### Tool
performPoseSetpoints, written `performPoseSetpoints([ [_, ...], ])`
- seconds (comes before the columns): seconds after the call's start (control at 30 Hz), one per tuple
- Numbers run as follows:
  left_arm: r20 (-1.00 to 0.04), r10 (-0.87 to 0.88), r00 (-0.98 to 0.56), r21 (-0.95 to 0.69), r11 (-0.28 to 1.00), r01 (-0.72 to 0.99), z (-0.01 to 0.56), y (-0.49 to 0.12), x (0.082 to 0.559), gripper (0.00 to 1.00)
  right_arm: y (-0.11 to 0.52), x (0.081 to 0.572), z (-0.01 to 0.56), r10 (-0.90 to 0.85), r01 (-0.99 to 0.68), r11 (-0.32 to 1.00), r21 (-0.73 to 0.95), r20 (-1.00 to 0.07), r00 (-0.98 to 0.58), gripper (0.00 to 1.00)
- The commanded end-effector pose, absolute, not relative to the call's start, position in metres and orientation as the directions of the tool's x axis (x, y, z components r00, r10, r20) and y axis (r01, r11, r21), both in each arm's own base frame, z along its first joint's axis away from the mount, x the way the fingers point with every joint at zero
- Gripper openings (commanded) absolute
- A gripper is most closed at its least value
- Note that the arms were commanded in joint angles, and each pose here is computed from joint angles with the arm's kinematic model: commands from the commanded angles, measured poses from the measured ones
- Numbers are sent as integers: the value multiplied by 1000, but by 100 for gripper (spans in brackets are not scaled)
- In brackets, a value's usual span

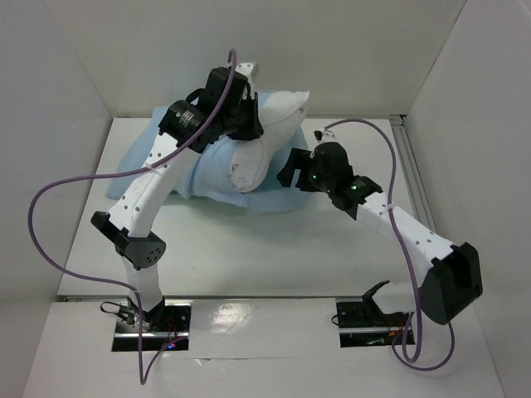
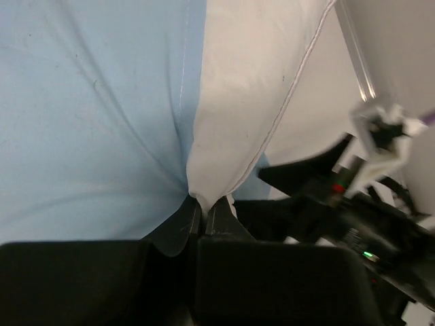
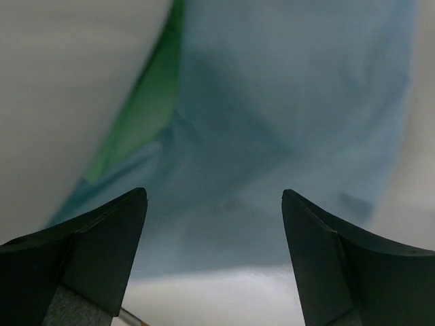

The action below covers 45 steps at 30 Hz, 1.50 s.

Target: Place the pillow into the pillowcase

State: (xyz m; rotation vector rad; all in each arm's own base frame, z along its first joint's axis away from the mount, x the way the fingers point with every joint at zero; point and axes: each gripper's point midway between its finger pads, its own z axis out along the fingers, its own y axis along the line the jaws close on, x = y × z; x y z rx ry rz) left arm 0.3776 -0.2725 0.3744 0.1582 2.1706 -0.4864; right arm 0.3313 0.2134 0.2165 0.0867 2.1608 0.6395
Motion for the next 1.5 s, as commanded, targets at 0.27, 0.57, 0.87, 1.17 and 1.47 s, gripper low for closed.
performPoseSetpoints([
  [0.27,-793,-156,-588,-465,779,420,428,-315,339,0,273,409,205,399,-167,829,534,-773,-493,90],
  [0.57,-792,-200,-576,-521,713,469,457,-314,324,0,272,439,128,444,110,888,447,-767,-463,75],
  [0.87,-800,-237,-551,-529,712,462,470,-292,324,0,253,449,130,515,200,857,475,-768,-381,49],
  [1.17,-799,-264,-541,-546,697,465,479,-283,327,0,279,436,153,518,-77,809,582,-769,-374,98],
  [1.47,-797,-285,-533,-555,693,459,484,-275,327,0,254,453,91,542,276,840,467,-720,-434,37],
])
